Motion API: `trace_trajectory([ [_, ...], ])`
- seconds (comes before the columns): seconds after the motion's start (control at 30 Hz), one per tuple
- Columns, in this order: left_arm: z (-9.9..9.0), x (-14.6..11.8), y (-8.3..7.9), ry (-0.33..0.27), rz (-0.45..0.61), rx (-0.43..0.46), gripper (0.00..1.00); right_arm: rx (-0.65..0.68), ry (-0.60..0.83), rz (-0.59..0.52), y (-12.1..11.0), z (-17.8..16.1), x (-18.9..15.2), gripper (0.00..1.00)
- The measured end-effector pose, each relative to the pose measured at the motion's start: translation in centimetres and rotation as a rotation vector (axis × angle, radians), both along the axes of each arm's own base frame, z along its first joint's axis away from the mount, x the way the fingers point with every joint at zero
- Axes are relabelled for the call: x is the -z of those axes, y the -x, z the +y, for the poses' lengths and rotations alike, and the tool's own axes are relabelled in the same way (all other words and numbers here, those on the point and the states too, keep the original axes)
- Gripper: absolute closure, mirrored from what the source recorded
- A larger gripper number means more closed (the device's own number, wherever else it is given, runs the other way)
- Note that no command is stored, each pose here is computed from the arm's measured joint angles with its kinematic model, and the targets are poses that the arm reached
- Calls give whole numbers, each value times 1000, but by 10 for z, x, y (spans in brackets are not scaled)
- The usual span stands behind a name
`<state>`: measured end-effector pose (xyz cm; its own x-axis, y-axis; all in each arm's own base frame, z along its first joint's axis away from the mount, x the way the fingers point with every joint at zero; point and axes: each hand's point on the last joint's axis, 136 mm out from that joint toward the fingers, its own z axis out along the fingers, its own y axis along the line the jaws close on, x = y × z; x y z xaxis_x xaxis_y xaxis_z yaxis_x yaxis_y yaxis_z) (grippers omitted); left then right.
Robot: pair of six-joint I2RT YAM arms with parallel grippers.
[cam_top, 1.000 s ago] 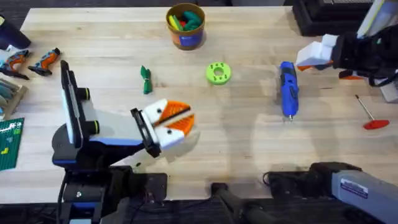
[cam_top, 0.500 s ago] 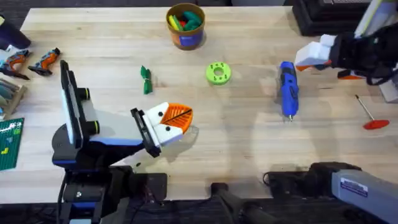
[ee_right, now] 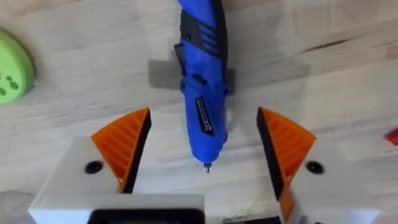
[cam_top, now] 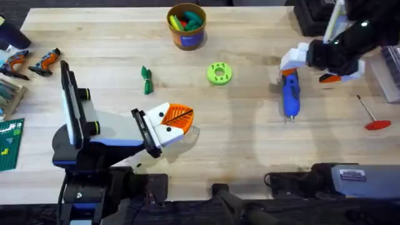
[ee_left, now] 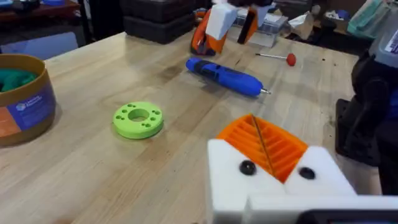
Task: Pick up the gripper from the table and insert it into the empty holder that is missing its gripper. Then pick up a screw, insert it into the mounting hole, and use the screwdriver to tighten it. Finally, clean up the table by picking up the vegetable and placing it into the bucket.
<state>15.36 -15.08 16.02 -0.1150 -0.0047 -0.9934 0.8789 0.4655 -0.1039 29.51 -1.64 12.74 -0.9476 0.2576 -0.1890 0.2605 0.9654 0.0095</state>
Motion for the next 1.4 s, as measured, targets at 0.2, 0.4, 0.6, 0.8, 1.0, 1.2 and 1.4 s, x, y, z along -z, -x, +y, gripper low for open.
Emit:
trace_trajectory([
  [0.2,0,0,0,0,0,0,988,0,-2,45,-14,0,26,10],
  [0.4,0,0,0,0,0,0,988,-5,-1,33,-26,-1,37,10],
  [0.6,0,0,0,0,0,0,988,-16,1,44,-32,-1,48,9],
  [0.8,0,0,0,0,0,0,988,-16,0,56,-35,-1,66,11],
  [1.0,0,0,0,0,-1,0,988,-16,-1,78,-26,-1,83,11],
  [1.2,0,0,0,0,0,0,988,-35,3,70,-26,-1,92,9],
  [1.4,0,0,0,0,0,0,988,-46,7,27,-36,-1,90,9],
])
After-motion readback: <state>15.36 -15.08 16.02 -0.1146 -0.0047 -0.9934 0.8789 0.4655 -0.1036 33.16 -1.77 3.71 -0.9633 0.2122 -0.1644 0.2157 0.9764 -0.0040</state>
